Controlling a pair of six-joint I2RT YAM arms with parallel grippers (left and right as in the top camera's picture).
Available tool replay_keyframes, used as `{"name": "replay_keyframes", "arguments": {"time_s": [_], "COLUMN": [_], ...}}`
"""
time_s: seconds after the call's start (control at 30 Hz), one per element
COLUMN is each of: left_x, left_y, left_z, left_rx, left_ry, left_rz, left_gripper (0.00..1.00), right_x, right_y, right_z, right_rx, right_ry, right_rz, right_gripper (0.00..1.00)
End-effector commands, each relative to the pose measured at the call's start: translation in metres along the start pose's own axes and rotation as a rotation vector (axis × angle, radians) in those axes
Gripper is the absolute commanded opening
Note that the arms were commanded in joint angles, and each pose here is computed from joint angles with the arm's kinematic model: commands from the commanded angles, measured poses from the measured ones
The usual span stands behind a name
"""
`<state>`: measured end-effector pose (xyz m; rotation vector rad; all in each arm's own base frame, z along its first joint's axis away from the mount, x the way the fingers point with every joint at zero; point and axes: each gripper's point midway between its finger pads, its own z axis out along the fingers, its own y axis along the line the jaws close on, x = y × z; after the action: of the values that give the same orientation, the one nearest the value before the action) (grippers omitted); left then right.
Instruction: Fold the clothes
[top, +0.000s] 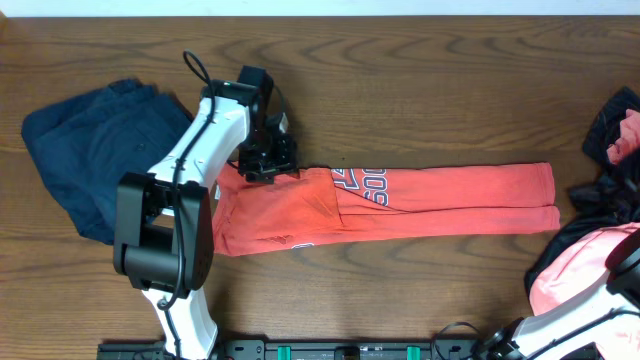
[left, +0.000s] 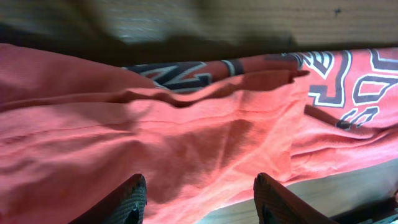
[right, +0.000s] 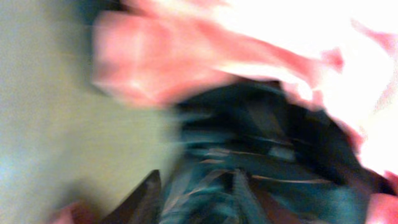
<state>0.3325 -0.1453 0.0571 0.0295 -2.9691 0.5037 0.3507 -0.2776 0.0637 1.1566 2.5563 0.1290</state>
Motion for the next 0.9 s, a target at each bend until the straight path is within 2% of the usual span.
{"name": "replay_keyframes", "arguments": {"time_s": [0.0,0.07,0.37,0.6,0.73,0.8,0.87], "left_x": [0.005,0.006,-0.004,-0.011,-0.014,-0.015,-0.015], "left_y": [-0.011,-0.016,-0.049,-0.04,-0.045,-0.046,-0.046], "left_z": [-0.002,0.004,0.036,0.056,0.061,0.061,0.061], "left_rx": [-0.015,-0.041,-0.054,-0.177,-0.172,-0.169,-0.169], "left_ry": [-0.011,-0.01,-0.053,-0.072,-0.084,-0.091,-0.091], "left_rz": [0.038,0.066,0.191,0.228,0.243,0.246,0.247], "left_gripper": [0.58,0.61,0.62,0.62,0.62,0.58,0.48], "right_x": [-0.008,0.004,0.047,0.052,0.053,0.053,0.053], "right_y": [0.089,0.104,0.118,0.12,0.12,0.119,0.119], "right_z": [-0.057,-0.067,-0.057,-0.056,-0.056,-0.056,-0.056], "right_rx": [-0.35,-0.372,-0.286,-0.277,-0.276,-0.276,-0.276], "right_ry": [-0.086,-0.065,0.073,0.09,0.092,0.092,0.091], "right_rz": [-0.205,-0.25,-0.338,-0.344,-0.343,-0.343,-0.343], "right_gripper": [0.43,0.44,0.42,0.41,0.4,0.39,0.38]}}
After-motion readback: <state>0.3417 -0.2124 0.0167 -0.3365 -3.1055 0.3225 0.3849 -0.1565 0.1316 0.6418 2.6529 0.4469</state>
